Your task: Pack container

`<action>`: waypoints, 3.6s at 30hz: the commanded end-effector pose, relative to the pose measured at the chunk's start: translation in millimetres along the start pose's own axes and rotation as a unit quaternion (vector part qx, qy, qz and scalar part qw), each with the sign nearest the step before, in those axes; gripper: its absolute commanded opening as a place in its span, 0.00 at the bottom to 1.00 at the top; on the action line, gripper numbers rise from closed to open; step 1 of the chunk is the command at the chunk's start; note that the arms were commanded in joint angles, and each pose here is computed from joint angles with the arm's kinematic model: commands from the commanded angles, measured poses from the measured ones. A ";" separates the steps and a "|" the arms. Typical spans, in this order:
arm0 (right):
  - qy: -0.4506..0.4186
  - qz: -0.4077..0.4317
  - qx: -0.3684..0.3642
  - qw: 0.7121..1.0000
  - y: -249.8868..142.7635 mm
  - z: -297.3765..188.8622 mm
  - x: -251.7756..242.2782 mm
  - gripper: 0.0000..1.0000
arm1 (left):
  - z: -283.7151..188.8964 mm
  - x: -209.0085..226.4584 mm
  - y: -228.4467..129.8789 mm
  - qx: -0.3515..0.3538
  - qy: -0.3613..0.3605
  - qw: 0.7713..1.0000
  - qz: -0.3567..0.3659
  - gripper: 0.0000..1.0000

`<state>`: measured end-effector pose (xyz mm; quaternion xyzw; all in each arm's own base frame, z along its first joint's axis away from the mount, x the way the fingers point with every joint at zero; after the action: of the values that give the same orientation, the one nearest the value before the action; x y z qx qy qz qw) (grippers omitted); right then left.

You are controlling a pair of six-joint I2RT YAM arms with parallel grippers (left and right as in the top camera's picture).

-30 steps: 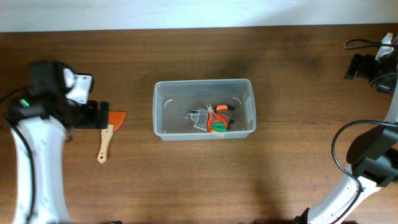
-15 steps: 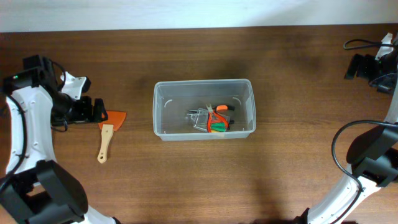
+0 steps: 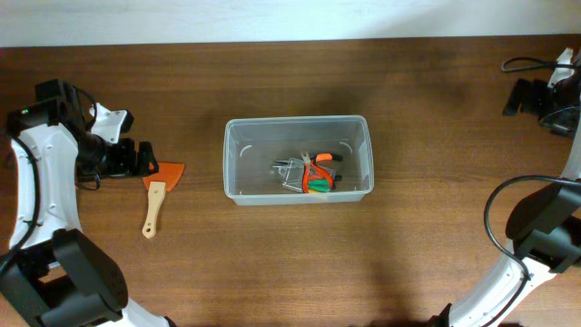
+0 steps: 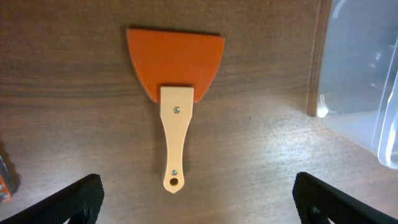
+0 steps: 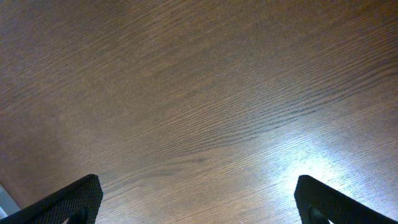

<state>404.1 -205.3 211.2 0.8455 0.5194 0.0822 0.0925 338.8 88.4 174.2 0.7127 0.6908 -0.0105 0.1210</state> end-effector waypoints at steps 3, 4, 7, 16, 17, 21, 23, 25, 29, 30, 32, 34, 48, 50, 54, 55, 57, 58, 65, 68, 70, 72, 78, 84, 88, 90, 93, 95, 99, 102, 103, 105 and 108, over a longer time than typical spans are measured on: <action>0.002 0.000 -0.002 1.000 -0.7 -3.0 2.8 0.99 | 3.7 2.8 6.9 -0.008 -0.006 0.999 0.032 0.99; 0.002 0.000 -0.002 1.000 -0.7 -3.0 2.8 0.99 | 5.6 3.7 5.2 -0.003 -0.003 0.999 0.037 0.99; 0.002 0.000 -0.002 1.000 -0.7 -3.0 2.9 0.99 | 10.8 6.0 1.1 0.011 0.011 0.999 0.038 0.99; 0.002 0.000 -0.002 1.000 -0.7 -2.8 2.8 0.99 | 47.0 -27.0 -1.1 0.042 0.028 0.993 0.104 0.99; 0.002 0.000 -0.002 1.000 -0.7 -3.0 2.9 0.99 | 52.3 -31.9 -2.0 0.045 0.027 0.992 0.112 0.99; 0.002 0.000 -0.002 1.000 -0.7 -3.0 2.9 0.99 | 71.7 -52.3 -14.7 0.072 0.016 0.988 0.139 0.99; 0.002 0.000 -0.003 1.000 -0.7 -3.0 2.8 0.99 | 75.7 -53.7 -18.7 0.082 0.023 0.986 0.144 0.99; 0.002 0.000 -0.002 1.000 -0.7 -3.0 2.8 0.99 | 76.0 -50.4 -20.1 0.087 0.035 0.985 0.144 0.99; 0.002 0.000 -0.002 1.000 -0.7 -3.0 2.9 0.99 | 74.2 -39.3 -21.7 0.097 0.073 0.983 0.134 0.99; 0.002 0.000 -0.002 1.000 -0.7 -3.0 2.9 0.99 | 73.4 -35.9 -22.2 0.100 0.087 0.983 0.126 0.99; 0.002 0.000 -0.002 1.000 -0.7 -3.0 2.9 0.99 | 72.2 -30.8 -22.8 0.104 0.105 0.982 0.116 0.99; 0.002 0.000 -0.002 1.000 -0.7 -2.8 2.8 0.99 | 71.2 -26.6 -23.4 0.105 0.115 0.982 0.105 0.99; 0.002 0.000 -0.003 1.000 -0.7 -3.0 3.0 0.99 | 91.9 -5.9 -48.6 0.114 0.090 0.989 0.038 0.99; 0.002 0.000 -0.002 1.000 -0.7 -3.0 2.9 0.99 | 94.0 -5.3 -46.9 0.108 0.090 0.989 0.038 0.99; 0.002 0.000 -0.002 1.000 -0.7 -2.8 2.9 0.99 | 94.7 -5.1 -44.8 0.102 0.090 0.990 0.042 0.99; 0.002 0.000 -0.002 1.000 -0.7 -3.0 2.8 0.99 | 94.7 -5.0 -44.9 0.103 0.091 0.990 0.042 0.99; 0.002 0.000 -0.002 1.000 -0.7 -3.0 2.9 0.99 | 95.4 -5.1 -45.9 0.104 0.090 0.990 0.042 0.99; 0.002 0.000 -0.002 1.000 -0.7 -3.0 2.8 0.99 | 95.9 -5.2 -46.9 0.106 0.089 0.989 0.042 0.99; 0.002 0.000 -0.003 1.000 -0.7 -3.0 2.9 0.99 | 108.2 -5.9 -61.7 0.122 0.085 0.988 0.040 0.99; 0.002 0.000 -0.003 1.000 -0.7 -3.0 2.9 0.99 | 116.8 -5.3 -68.0 0.123 0.085 0.988 0.040 0.99; 0.002 0.000 -0.003 1.000 -0.7 -3.0 2.8 0.99 | 119.8 -5.0 -69.7 0.122 0.085 0.988 0.040 0.99; 0.002 0.000 -0.002 1.000 -0.7 -2.8 2.9 0.99 | 121.2 -4.1 -68.8 0.118 0.088 0.988 0.041 0.99; 0.002 0.000 -0.002 1.000 -0.7 -2.8 2.8 0.99 | 122.3 -0.9 -61.0 0.100 0.097 0.989 0.043 0.99; 0.002 0.000 -0.002 1.000 -0.7 -3.0 2.8 0.99 | 122.5 0.3 -59.0 0.094 0.098 0.990 0.042 0.99; 0.002 0.000 -0.002 1.000 -0.7 -3.0 2.9 0.99 | 121.3 6.9 -61.3 0.094 0.099 0.990 0.030 0.99; 0.002 0.000 -0.002 1.000 -0.7 -3.0 2.9 0.99 | 120.0 12.1 -62.9 0.093 0.098 0.991 0.021 0.99; 0.002 0.000 -0.002 1.000 -0.7 -3.0 2.9 0.99 | 117.9 21.1 -65.4 0.091 0.099 0.991 0.005 0.99; 0.002 0.000 -0.002 1.000 -0.7 -3.0 2.9 0.99 | 116.9 26.3 -66.3 0.089 0.100 0.991 -0.003 0.99; 0.002 0.000 -0.002 1.000 -0.7 -3.0 2.9 0.99 | 117.0 27.2 -64.4 0.080 0.091 0.993 -0.006 0.99; 0.002 0.000 -0.002 1.000 -0.7 -3.0 2.8 0.99 | 119.1 16.8 -60.7 0.067 0.049 0.996 0.020 0.99; 0.002 0.000 -0.002 1.000 -0.7 -3.0 2.9 0.99 | 119.2 16.4 -60.3 0.066 0.048 0.996 0.020 0.99; 0.002 0.000 -0.002 1.000 -0.7 -3.0 2.9 0.99 | 119.2 16.6 -59.9 0.065 0.048 0.997 0.020 0.99; 0.002 0.000 -0.002 1.000 -0.7 -3.0 2.8 0.99 | 119.2 17.3 -59.4 0.064 0.051 0.996 0.020 0.99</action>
<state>404.1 -205.3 211.2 0.8455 0.5194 0.0822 0.0925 299.9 88.5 48.8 0.7258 0.6874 -0.0060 0.0262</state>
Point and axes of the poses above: each gripper's point midway between its finger pads, its own z axis out along the fingers, its own x axis along the line the jaws close on, y = z × x, the point moved 4 cm from there along -z, back along the fingers, and after that the axes turned 1 degree about z, right-handed, at the moved point
